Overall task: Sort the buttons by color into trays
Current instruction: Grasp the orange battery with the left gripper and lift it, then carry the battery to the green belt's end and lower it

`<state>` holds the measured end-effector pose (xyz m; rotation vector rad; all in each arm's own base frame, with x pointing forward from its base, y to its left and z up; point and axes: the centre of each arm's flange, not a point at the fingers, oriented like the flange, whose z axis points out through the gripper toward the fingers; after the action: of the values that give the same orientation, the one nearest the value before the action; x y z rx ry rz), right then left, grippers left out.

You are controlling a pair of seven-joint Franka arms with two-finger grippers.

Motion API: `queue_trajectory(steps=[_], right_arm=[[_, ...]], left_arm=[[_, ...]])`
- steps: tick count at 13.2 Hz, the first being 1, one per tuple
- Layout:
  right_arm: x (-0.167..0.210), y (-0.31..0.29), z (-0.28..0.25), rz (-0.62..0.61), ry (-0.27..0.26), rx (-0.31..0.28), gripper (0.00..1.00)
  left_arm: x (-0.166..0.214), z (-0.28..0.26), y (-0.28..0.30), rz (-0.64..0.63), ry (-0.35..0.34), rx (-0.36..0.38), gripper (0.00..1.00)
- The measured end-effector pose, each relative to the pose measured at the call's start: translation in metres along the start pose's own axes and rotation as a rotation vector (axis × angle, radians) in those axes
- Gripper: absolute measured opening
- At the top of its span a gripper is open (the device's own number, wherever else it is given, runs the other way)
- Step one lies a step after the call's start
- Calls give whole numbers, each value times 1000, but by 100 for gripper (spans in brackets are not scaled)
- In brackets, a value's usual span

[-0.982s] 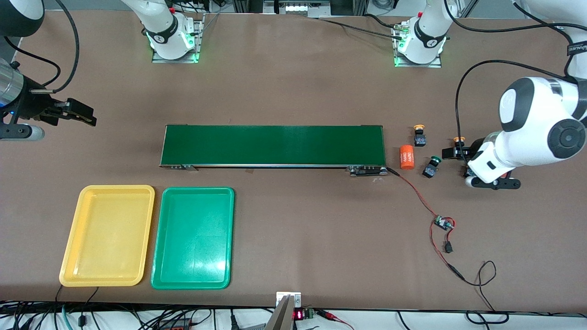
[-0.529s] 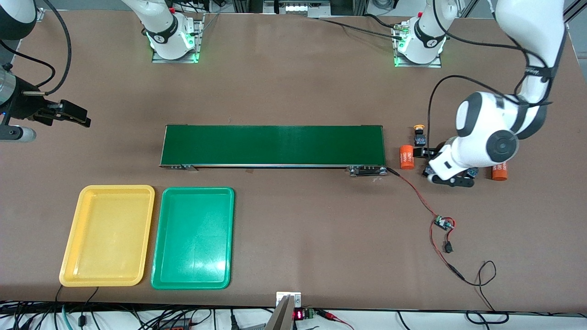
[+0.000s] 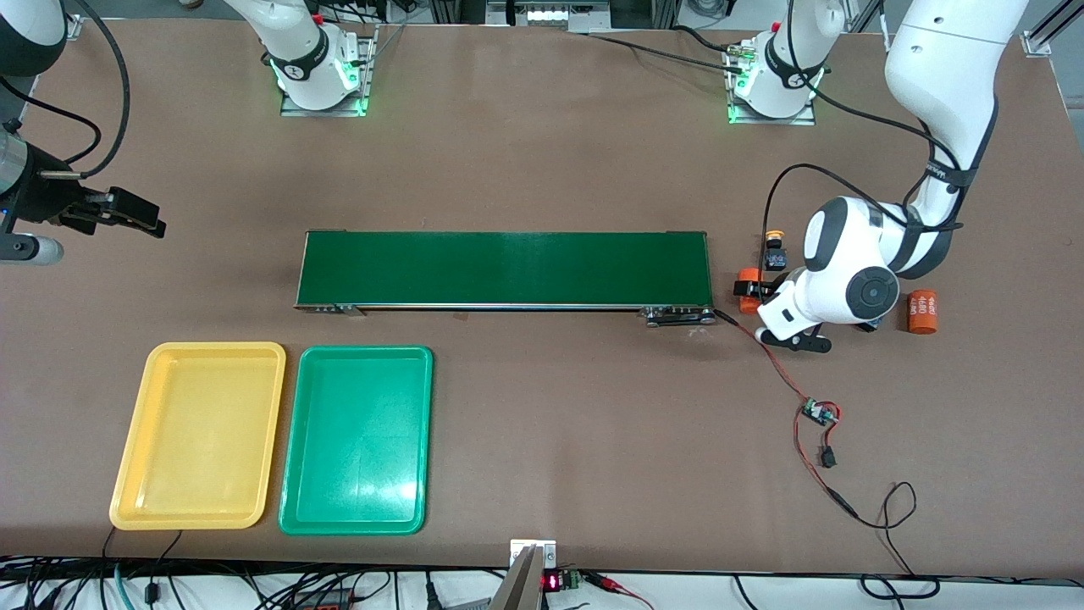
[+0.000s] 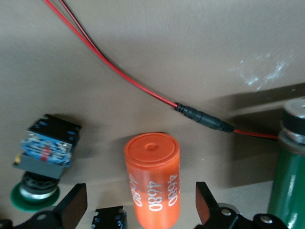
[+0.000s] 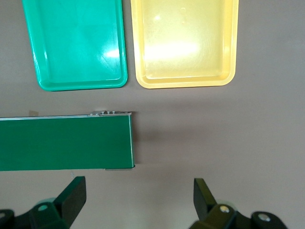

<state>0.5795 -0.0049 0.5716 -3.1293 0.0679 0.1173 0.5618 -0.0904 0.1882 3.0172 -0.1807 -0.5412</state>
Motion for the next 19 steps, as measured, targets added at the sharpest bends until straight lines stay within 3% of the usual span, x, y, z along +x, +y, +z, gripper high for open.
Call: queue_trajectory(steps=[4,8,12,15,16,19], right_arm=[[1,0,0,0,3,0,100],[1,0,0,0,6,0,100],[1,0,0,0,6,0,100],[1,0,0,0,6,0,100],[1,0,0,0,6,0,100],[1,0,0,0,6,0,100]], left_arm=[[-7,18,13,23,-35,-4,95],[-7,18,13,23,-32,-4,50],[3,-34,15,28,81,0,50],[-6,-100,38,148,193,20,50],[-15,-115,56,200,206,27,50],[-43,-113,142,436,159,41,50]])
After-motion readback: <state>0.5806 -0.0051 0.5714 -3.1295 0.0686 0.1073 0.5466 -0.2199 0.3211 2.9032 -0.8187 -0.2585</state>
